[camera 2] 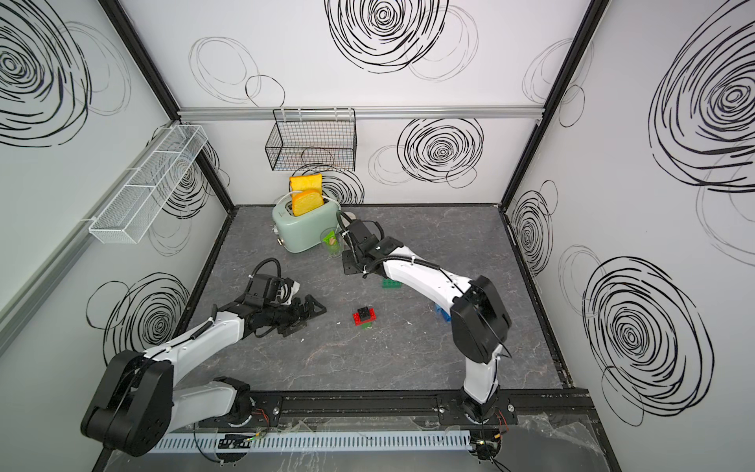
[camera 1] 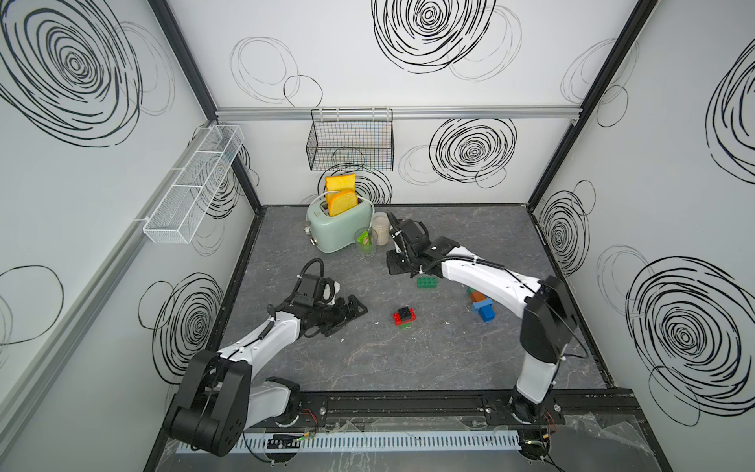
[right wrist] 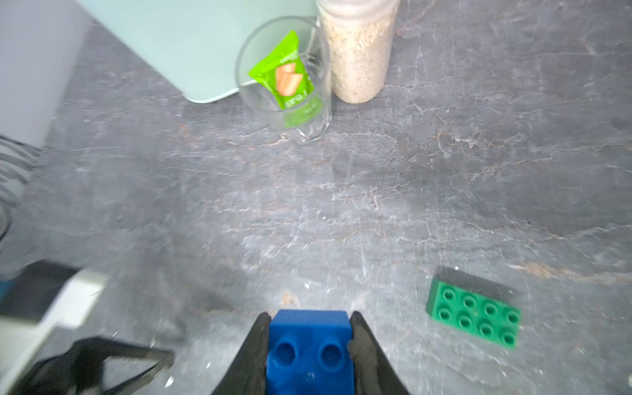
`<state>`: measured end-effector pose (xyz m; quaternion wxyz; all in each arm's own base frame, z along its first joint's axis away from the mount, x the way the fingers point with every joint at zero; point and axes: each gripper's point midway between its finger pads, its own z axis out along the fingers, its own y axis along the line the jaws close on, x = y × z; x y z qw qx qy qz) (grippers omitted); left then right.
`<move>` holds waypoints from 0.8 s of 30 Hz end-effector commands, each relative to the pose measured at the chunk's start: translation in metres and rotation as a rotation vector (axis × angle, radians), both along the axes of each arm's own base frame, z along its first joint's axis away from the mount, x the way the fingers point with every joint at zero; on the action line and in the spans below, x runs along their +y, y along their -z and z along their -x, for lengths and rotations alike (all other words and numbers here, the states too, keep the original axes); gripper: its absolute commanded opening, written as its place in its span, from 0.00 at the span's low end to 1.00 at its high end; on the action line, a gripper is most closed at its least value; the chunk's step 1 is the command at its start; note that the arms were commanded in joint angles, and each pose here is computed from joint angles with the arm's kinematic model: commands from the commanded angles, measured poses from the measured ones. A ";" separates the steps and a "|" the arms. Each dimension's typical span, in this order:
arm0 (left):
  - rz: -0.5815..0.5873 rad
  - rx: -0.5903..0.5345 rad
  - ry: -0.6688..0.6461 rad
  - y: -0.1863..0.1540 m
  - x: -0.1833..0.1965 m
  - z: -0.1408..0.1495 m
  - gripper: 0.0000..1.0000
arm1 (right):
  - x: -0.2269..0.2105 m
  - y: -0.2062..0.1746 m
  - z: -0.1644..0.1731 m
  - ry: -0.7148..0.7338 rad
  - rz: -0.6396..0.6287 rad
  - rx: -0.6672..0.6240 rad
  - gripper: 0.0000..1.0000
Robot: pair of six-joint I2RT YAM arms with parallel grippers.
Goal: Assemble the letter f with lego
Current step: Pick up the lego brick from the center of the board, then assemble the lego brick with the lego brick.
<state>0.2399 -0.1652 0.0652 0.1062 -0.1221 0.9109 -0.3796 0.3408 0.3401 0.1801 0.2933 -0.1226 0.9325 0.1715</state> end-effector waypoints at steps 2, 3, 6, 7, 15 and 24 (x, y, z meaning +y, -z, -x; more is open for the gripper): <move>0.160 -0.078 0.078 -0.022 -0.041 -0.002 1.00 | -0.020 0.014 0.064 -0.055 0.069 0.086 0.35; 0.174 -0.074 0.089 -0.022 -0.048 0.001 1.00 | -0.022 0.016 0.074 -0.058 0.073 0.091 0.35; 0.203 -0.062 0.099 -0.021 -0.062 0.007 1.00 | -0.030 0.027 0.098 -0.052 0.083 0.108 0.35; 0.209 -0.060 0.103 -0.021 -0.065 0.008 1.00 | -0.033 0.030 0.102 -0.044 0.079 0.112 0.35; 0.232 -0.019 0.125 -0.013 -0.086 0.015 0.99 | -0.051 0.043 0.116 -0.005 0.088 0.116 0.35; 0.241 0.027 0.111 -0.001 -0.096 0.013 0.99 | -0.048 0.056 0.117 -0.011 0.082 0.131 0.35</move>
